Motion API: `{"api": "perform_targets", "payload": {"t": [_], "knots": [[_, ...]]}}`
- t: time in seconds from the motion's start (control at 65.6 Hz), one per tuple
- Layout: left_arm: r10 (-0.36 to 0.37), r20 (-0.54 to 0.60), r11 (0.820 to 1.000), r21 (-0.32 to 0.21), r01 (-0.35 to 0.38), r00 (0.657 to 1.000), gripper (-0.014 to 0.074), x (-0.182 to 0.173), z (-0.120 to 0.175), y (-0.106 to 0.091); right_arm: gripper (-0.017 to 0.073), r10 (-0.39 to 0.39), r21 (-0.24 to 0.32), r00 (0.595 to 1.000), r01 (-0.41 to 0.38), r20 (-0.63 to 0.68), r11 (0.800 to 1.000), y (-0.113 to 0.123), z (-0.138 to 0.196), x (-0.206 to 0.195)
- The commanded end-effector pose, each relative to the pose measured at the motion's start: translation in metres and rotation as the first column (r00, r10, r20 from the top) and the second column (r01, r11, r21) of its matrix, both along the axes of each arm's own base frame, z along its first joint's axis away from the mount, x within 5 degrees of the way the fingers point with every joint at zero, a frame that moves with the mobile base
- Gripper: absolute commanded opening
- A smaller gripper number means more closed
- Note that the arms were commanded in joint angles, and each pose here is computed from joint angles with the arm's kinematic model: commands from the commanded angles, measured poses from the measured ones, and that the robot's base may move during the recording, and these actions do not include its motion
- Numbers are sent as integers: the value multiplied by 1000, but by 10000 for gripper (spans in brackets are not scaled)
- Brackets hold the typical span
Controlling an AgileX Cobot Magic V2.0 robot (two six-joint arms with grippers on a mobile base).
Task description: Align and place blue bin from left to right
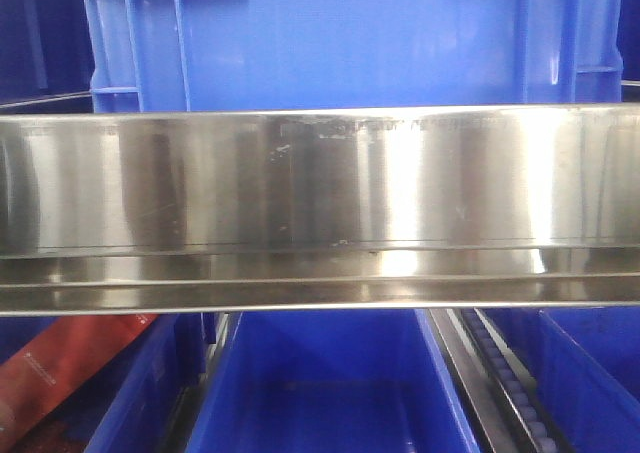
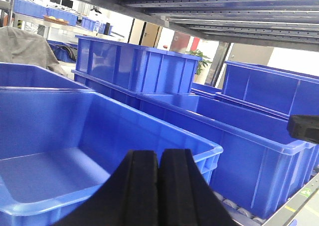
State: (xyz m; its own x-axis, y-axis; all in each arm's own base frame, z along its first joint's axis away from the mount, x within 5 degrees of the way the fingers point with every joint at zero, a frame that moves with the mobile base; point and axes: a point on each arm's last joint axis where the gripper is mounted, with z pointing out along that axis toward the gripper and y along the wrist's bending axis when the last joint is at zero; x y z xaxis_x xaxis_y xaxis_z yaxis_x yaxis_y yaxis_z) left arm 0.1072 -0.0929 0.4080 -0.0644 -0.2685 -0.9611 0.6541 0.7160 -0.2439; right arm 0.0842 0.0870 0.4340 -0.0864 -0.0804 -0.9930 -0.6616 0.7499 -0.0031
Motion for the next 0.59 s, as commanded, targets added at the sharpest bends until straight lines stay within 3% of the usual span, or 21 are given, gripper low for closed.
{"api": "perform_targets", "payload": {"t": [0.0,0.107,0.244,0.351,0.412,0.503,0.58], "knots": [[-17,18,1000,-11,17,1000,-111,-2,2,-1,-79,0,-17,999,1,52,1000,-3,2,-1],[-17,18,1000,-11,17,1000,-111,-2,2,-1,-79,18,-127,978,8,206,992,-8,0,-1],[-17,18,1000,-11,17,1000,-111,-2,2,-1,-79,-47,-157,967,88,249,984,-23,-11,-1],[-17,18,1000,-11,17,1000,-111,-2,2,-1,-79,-153,-118,953,189,262,975,-36,-26,1],[-17,18,1000,-11,17,1000,-111,-2,2,-1,-79,-223,-53,937,245,268,968,-43,-34,1],[-17,18,1000,-11,17,1000,-111,-2,2,-1,-79,-320,30,904,325,284,945,-54,-50,-2],[-17,18,1000,-11,17,1000,-111,-2,2,-1,-79,-382,61,884,381,269,923,-61,-69,-6]]}}
